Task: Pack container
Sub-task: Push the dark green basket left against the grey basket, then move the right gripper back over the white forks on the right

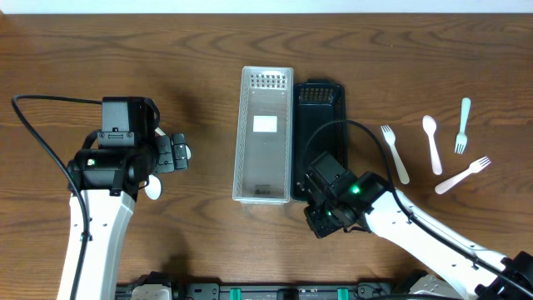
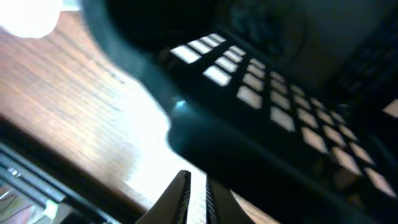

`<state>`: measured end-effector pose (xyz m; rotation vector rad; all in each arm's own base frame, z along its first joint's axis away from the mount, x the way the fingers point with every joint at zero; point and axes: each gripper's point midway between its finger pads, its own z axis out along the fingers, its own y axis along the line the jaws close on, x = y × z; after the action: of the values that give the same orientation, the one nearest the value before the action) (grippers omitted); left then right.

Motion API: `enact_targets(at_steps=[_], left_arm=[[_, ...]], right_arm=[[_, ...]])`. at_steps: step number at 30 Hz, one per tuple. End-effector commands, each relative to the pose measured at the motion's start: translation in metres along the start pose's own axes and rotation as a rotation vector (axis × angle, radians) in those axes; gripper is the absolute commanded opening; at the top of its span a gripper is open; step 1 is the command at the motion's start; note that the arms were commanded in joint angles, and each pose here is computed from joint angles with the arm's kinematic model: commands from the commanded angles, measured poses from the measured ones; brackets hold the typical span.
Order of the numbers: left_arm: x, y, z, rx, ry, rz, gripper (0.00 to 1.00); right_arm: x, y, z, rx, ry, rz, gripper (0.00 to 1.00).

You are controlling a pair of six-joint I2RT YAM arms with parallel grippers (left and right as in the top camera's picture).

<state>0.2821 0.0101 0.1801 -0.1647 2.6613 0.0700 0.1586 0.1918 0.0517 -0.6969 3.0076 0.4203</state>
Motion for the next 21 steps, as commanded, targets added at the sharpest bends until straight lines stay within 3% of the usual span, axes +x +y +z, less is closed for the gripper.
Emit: enact_targets(at_steps=[1, 7, 9, 11, 13, 14, 21], left_arm=[[-0.004, 0.001, -0.002, -0.006, -0.007, -0.006, 1.0], [-0.004, 0.001, -0.002, -0.006, -0.007, -0.006, 1.0], [-0.004, 0.001, -0.002, -0.006, -0.007, -0.006, 1.0], [-0.004, 0.001, -0.002, -0.006, -0.007, -0.006, 1.0], [-0.004, 0.001, -0.002, -0.006, -0.006, -0.006, 1.0], [-0.004, 0.001, -0.002, -0.006, -0.006, -0.006, 1.0], [-0.003, 0.001, -0.002, -0.006, -0.003, -0.006, 1.0]], right_arm=[[-0.012, 0.019, -0.02, -0.053, -0.068, -0.07, 0.13], [-0.058, 0.011, -0.084, 0.078, -0.331, -0.026, 0.18], [-0.074, -0.009, -0.109, 0.194, -0.434, 0.061, 0.37], [-0.086, -0.031, -0.132, 0.298, -0.517, 0.131, 0.48], [-0.095, -0.054, -0.148, 0.362, -0.562, 0.196, 0.73], [-0.096, -0.066, -0.153, 0.38, -0.569, 0.224, 0.8], [-0.085, -0.162, -0.168, 0.434, -0.502, 0.368, 0.99]])
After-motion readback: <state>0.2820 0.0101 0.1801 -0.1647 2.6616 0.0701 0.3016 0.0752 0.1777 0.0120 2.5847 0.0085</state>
